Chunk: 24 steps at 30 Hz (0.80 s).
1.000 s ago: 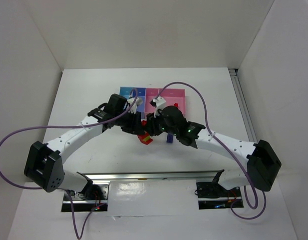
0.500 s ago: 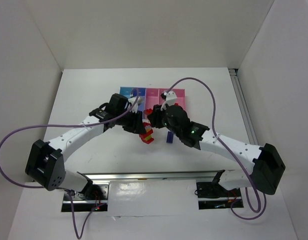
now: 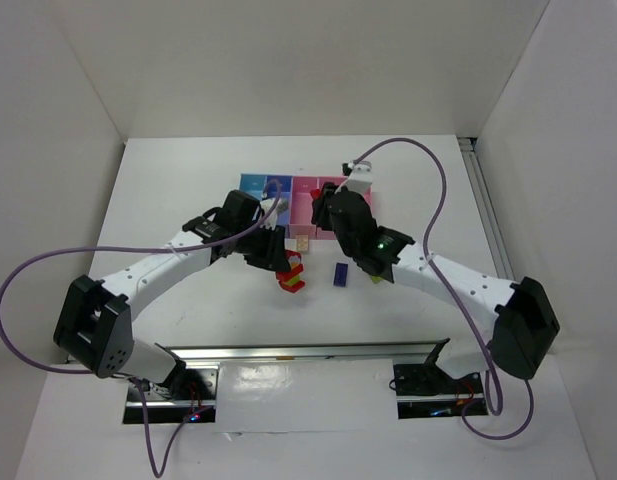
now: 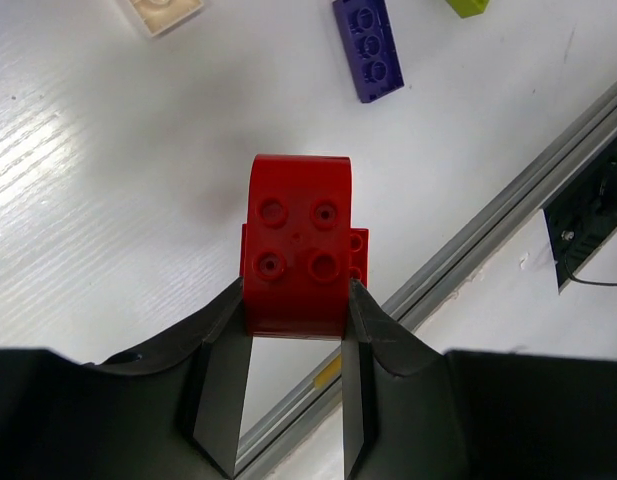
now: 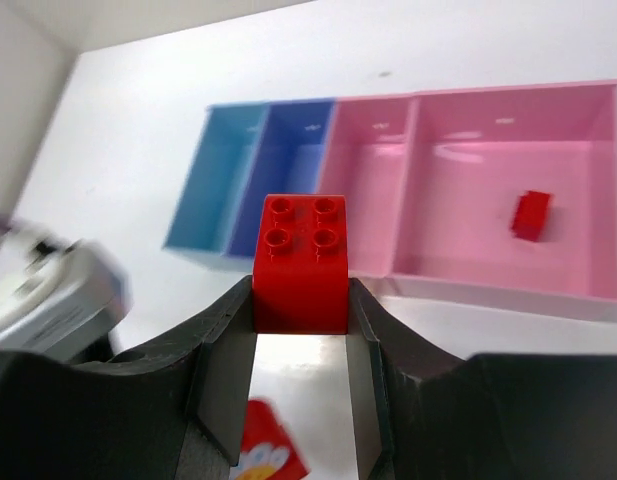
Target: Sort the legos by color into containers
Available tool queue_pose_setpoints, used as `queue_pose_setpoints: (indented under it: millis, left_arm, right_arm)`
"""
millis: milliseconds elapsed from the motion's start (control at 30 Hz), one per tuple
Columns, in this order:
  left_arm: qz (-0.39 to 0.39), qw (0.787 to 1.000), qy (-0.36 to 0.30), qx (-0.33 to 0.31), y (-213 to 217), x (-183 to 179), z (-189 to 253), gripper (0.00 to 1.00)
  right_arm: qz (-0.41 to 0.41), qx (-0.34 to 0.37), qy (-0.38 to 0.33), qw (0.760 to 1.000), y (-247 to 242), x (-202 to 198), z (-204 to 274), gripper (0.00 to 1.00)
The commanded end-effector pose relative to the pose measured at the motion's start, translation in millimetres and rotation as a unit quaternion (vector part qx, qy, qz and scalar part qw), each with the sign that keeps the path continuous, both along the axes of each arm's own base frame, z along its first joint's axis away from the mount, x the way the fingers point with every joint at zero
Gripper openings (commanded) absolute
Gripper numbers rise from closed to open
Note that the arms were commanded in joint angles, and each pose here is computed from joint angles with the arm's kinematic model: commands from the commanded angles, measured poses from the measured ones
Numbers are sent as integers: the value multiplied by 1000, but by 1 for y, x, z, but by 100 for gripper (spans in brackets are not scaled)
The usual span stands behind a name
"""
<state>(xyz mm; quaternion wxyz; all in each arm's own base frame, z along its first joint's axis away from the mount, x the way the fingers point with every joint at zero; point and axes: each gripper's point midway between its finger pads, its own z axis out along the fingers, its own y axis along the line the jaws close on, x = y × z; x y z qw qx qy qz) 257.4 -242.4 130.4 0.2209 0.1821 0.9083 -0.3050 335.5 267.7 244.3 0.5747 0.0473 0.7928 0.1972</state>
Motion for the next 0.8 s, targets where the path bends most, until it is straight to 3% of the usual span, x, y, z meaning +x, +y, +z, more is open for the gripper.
queue_pose_setpoints:
  millis: [0, 300, 400, 500, 600, 767]
  left_arm:
    - [18, 1000, -21, -12, -1, 6, 25, 0]
    - [39, 999, -25, -12, 8, 12, 38, 0]
    - [48, 998, -34, -21, 10, 15, 48, 0]
    - [63, 997, -43, -28, 12, 21, 59, 0]
    - [71, 995, -56, -32, 15, 26, 69, 0]
    - [82, 995, -55, -31, 28, 33, 71, 0]
  right_arm:
    - [-84, -27, 20, 996, -31, 32, -12, 8]
    - [-108, -56, 68, 990, -61, 96, -62, 9]
    - [-82, -64, 80, 991, -53, 109, -65, 21]
    - [-73, -81, 88, 990, -46, 118, -71, 59]
    - [-78, -85, 89, 989, -48, 119, -67, 80]
    - [-94, -58, 69, 991, -67, 94, -35, 78]
